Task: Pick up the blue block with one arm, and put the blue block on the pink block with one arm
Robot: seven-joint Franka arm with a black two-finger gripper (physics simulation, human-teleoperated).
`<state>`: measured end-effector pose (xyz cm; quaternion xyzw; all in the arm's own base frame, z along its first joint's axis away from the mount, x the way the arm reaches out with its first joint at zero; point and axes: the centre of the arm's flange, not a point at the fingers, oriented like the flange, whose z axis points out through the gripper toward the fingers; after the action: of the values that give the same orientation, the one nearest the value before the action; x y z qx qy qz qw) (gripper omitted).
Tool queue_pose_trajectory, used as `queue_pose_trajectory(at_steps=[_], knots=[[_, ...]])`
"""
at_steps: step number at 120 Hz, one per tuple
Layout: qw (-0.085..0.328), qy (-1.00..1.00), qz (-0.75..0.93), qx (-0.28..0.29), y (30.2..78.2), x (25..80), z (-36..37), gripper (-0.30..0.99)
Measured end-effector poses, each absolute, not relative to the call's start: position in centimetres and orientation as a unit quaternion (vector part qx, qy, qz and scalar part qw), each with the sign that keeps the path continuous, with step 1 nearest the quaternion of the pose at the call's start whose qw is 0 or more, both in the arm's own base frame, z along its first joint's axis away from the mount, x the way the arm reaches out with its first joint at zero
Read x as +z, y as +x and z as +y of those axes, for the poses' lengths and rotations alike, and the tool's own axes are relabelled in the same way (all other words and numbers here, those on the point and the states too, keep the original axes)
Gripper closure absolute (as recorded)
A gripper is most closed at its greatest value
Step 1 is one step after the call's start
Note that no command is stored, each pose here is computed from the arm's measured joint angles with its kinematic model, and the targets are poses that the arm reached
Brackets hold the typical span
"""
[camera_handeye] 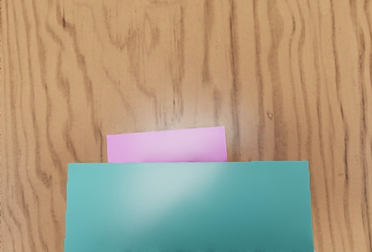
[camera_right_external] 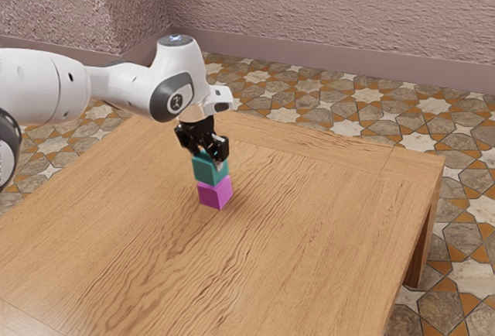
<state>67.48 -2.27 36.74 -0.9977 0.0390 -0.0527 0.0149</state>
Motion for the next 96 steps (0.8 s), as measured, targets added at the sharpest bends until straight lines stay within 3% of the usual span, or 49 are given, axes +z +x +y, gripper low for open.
queue_pose_trajectory(at_steps=[96], knots=[[0.016,-0.998,0.040,-0.046,68.6,35.4,-1.6,0.32]])
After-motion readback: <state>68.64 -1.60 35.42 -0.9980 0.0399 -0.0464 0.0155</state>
